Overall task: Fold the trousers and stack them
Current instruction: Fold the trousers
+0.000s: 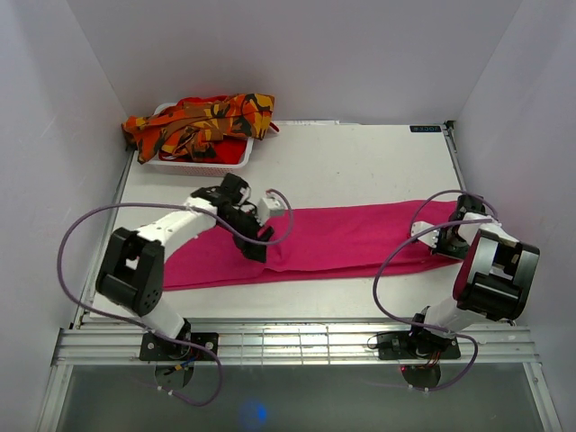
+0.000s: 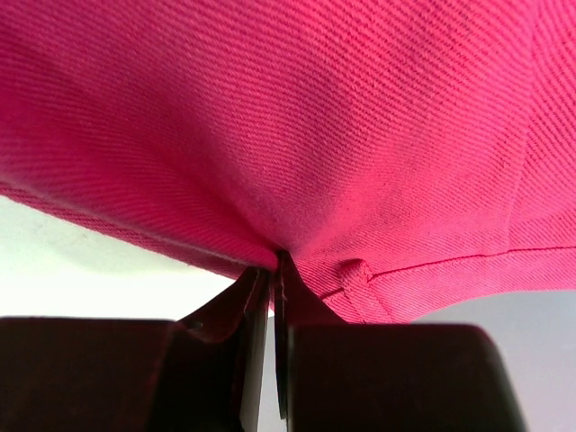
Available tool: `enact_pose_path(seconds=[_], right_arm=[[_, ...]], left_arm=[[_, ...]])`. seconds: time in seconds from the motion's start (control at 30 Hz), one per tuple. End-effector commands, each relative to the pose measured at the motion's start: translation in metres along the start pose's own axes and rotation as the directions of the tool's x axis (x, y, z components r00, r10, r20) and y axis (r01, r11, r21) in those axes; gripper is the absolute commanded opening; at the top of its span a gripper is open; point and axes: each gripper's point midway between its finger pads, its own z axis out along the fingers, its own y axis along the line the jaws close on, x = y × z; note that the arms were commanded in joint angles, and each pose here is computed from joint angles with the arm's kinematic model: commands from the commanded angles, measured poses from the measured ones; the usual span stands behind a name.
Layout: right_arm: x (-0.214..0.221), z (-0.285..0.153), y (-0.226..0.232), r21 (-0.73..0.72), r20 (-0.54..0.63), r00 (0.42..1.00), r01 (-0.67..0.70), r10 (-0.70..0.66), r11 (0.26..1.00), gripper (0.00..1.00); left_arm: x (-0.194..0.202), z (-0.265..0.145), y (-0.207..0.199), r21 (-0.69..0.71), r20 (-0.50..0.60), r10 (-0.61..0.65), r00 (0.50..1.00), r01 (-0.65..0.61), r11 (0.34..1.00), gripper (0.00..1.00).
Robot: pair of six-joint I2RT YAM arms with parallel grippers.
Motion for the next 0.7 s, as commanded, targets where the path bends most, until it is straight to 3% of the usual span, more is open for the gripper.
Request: enact_pose_path(seconds=[0.0,0.1,0.2,0.27,0.43,0.57,0.67], right_arm=[[-0.006,0.002,0.019,-0.023,0.004,1.000,-0.025,0.025,0.999,0.08],[-0.014,0.004,0.031,-0.040,0.015,0.999,-0.032,0.033,0.999,0.08],[-0.022,0.003,0.035,-0.036,0.027,0.999,-0.045,0.046,0.998,0.08],[-0.026,0.002,0.037,-0.038,0.034,0.997,-0.068,0.069,0.997,0.08],[-0.029,0.000,0.032,-0.016,0.021,0.997,-0.070,0.071,0.997,0.08],[-0.010,-0.001,0.021,0.008,-0.027,0.998,-0.049,0.050,0.999,0.08],[0.008,-0.001,0.019,0.011,-0.070,0.997,-0.035,0.036,0.999,0.08]], left_arm=[[0.005,-0.070,0.030,-0.164,0.114,-0.110,0.987,0.128,0.978,0.73],[0.036,-0.099,0.058,-0.283,0.134,-0.201,0.970,0.232,0.931,0.73],[0.086,-0.103,0.075,-0.334,0.126,-0.334,0.934,0.357,0.872,0.68],[0.124,-0.106,0.088,-0.348,0.141,-0.449,0.882,0.469,0.812,0.63],[0.203,-0.097,0.121,-0.448,0.087,-0.623,0.777,0.589,0.672,0.43],[0.260,-0.110,0.144,-0.479,0.109,-0.747,0.656,0.693,0.539,0.31],[0.282,-0.130,0.161,-0.520,0.143,-0.770,0.622,0.709,0.477,0.27]])
